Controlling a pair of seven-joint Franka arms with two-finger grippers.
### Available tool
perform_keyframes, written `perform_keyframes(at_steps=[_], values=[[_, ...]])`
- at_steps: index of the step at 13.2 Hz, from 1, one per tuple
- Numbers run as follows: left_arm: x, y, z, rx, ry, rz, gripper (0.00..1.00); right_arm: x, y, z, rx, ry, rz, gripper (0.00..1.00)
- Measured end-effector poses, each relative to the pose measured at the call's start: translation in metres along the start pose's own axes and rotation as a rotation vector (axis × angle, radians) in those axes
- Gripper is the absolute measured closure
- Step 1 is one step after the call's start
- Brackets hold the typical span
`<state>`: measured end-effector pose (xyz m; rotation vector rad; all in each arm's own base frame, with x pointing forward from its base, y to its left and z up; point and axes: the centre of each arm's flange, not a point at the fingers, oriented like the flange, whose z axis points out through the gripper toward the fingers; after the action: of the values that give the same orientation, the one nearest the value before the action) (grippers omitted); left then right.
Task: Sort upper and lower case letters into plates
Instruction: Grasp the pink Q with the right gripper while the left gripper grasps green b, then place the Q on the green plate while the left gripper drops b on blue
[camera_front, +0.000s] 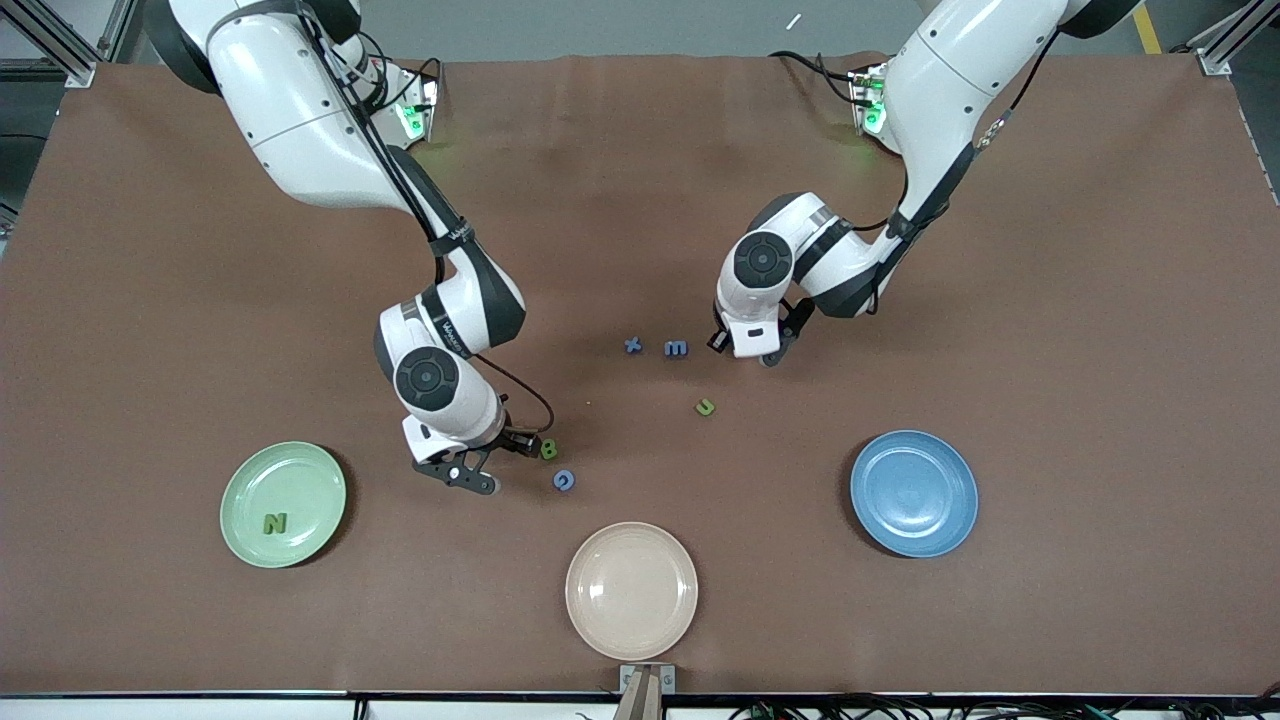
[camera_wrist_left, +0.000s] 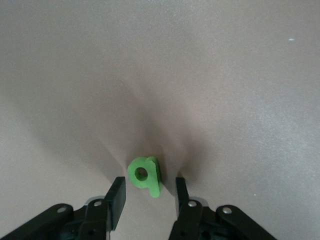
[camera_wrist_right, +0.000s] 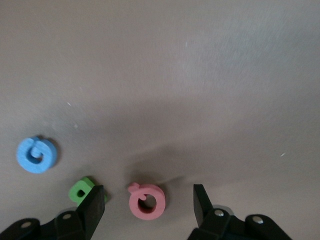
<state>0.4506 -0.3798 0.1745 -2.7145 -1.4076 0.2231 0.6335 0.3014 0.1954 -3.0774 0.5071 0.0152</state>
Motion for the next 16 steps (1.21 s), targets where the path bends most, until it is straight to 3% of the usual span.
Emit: perform_keyframes(at_steps=[6,7,9,10,11,13,16], values=[[0.009,0.003,0.001,-0.025,-0.015,-0.020,0.61,-0.015,0.003,0.019,-0.008,-0.014,0.004,0.22],[0.009,0.004,0.000,-0.035,-0.018,-0.021,0.67,-0.016,0.002,0.019,-0.006,-0.012,0.008,0.24],[0.018,0.008,-0.008,-0.055,-0.018,-0.035,0.72,-0.018,0.000,0.018,-0.003,-0.010,0.007,0.47],[0.030,0.014,-0.015,-0.074,-0.018,-0.052,0.72,-0.018,-0.001,0.016,-0.002,-0.008,0.007,0.61],[0.044,0.022,-0.028,-0.102,-0.017,-0.068,0.72,-0.018,-0.001,0.016,-0.001,-0.008,0.007,0.64],[0.085,0.038,-0.064,-0.153,-0.003,-0.075,0.72,-0.018,-0.001,0.016,-0.001,-0.007,0.008,0.64],[0.186,0.035,-0.103,-0.186,0.050,-0.005,0.72,-0.018,-0.001,0.016,-0.001,-0.006,0.009,0.64]])
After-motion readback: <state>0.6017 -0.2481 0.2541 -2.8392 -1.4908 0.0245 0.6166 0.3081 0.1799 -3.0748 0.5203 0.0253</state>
